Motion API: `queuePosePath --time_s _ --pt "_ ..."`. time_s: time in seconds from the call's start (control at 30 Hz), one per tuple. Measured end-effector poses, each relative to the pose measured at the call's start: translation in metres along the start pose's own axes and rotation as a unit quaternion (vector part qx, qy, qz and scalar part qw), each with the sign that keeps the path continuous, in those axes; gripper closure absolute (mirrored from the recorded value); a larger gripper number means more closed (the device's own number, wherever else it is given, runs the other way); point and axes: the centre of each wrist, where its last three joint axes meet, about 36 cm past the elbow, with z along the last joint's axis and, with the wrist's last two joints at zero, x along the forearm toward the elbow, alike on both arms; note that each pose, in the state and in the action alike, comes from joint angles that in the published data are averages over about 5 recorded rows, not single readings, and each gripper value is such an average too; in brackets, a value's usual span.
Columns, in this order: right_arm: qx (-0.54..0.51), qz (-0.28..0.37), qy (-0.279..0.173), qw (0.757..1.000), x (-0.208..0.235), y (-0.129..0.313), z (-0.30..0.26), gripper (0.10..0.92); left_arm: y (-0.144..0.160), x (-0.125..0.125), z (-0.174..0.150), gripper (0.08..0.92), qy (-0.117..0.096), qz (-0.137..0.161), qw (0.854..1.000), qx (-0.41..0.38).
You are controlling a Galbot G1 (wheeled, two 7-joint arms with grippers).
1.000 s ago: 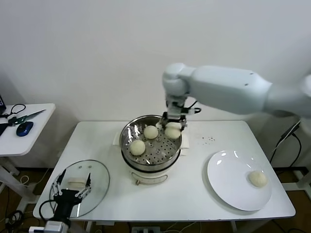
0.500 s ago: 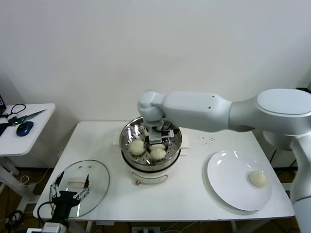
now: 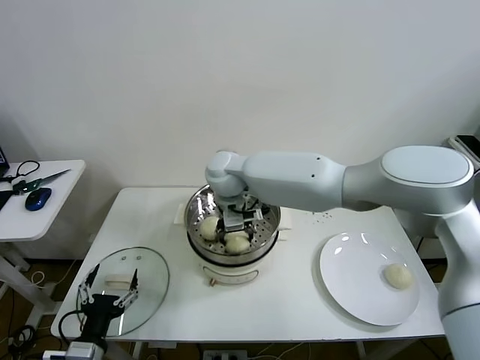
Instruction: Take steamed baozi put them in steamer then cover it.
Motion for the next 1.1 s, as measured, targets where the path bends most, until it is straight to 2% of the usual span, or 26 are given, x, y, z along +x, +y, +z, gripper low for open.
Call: queuePosePath --time_s 0.1,0.43,0.57,0.7,0.87,1.1 --pt "0.000 -0.001 0.002 1.000 0.003 0.000 0.001 0.209 0.000 0.000 0.000 0.177 0.001 0.000 1.000 -0.001" --pt "-0.014 0.014 0.019 1.000 0.033 0.019 0.011 0.199 0.000 0.002 -0.002 0.177 -0.001 -0.001 1.000 -0.002" --pt "-0.060 0.033 0.032 0.997 0.053 0.047 0.022 0.200 0.000 0.002 -0.004 0.177 -0.004 -0.002 1.000 -0.004" --pt "-0.148 0.060 0.045 0.986 0.072 0.095 0.033 0.200 0.000 0.002 -0.006 0.177 -0.007 -0.002 1.000 -0.006" --pt "-0.298 0.094 0.043 0.949 0.078 0.172 0.038 0.200 -0.001 0.001 -0.007 0.177 -0.009 0.000 1.000 -0.008" --pt "-0.494 0.120 0.013 0.861 0.050 0.286 0.018 0.200 0.000 0.003 -0.011 0.177 -0.013 0.000 1.000 -0.010"
